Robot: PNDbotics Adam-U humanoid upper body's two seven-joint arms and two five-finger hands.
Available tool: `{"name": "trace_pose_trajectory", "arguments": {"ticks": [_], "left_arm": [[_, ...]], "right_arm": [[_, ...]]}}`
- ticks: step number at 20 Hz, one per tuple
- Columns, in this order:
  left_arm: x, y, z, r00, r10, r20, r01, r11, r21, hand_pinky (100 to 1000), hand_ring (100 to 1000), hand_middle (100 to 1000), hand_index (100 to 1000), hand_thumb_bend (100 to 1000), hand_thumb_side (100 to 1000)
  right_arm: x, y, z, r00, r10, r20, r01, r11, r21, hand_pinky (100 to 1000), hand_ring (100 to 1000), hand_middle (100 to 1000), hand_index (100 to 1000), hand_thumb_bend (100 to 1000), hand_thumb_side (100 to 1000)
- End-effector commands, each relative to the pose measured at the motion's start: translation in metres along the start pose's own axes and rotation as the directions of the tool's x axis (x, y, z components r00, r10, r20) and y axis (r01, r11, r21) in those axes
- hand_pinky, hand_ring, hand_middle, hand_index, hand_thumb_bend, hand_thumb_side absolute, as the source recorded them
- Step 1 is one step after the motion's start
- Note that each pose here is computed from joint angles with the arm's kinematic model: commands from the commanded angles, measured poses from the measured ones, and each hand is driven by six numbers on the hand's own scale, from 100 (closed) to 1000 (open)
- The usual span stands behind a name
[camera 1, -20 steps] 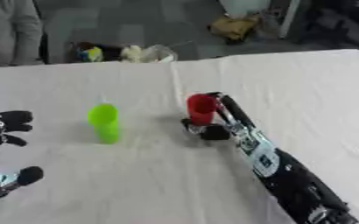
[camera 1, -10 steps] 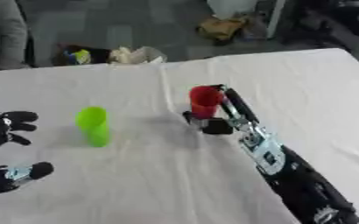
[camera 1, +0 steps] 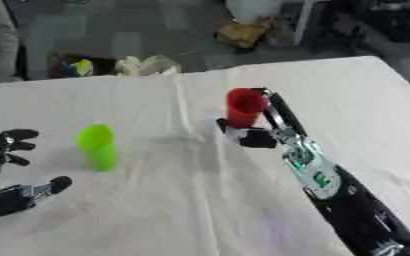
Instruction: Pour the contents of one cup into another cup.
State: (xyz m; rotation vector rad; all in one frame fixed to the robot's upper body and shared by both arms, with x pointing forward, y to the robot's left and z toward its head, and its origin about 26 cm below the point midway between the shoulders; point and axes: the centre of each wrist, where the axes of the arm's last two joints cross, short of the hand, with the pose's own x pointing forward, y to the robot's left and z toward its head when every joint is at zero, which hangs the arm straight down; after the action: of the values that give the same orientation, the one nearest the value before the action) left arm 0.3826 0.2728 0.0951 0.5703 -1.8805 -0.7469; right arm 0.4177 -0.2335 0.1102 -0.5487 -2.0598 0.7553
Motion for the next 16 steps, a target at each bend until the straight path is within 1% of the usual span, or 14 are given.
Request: {"name": "trace_pose_trajectory", "arguments": {"ticks": [1, 10, 16], "left_arm": [[-0.003, 0.002, -0.007, 0.999, -0.042, 0.013, 0.042, 0.999, 0.013, 630, 766, 810, 837, 876, 542], [-0.016, -0.019, -0.021, 0.999, -0.041, -0.007, 0.041, 0.999, 0.035, 624, 755, 795, 817, 875, 538], [-0.014, -0.023, -0.031, 0.998, -0.056, 0.012, 0.056, 0.998, 0.024, 623, 748, 783, 813, 857, 536]], "right_arm": [[0.006, -0.017, -0.006, 1.000, 0.012, 0.028, -0.011, 0.999, -0.039, 869, 813, 158, 323, 100, 100], [0.011, -0.017, -0.006, 0.999, -0.005, 0.038, 0.007, 0.999, -0.054, 869, 811, 156, 322, 100, 100], [0.013, -0.015, -0.005, 0.999, -0.013, 0.040, 0.015, 0.998, -0.055, 869, 810, 154, 321, 100, 100]]}}
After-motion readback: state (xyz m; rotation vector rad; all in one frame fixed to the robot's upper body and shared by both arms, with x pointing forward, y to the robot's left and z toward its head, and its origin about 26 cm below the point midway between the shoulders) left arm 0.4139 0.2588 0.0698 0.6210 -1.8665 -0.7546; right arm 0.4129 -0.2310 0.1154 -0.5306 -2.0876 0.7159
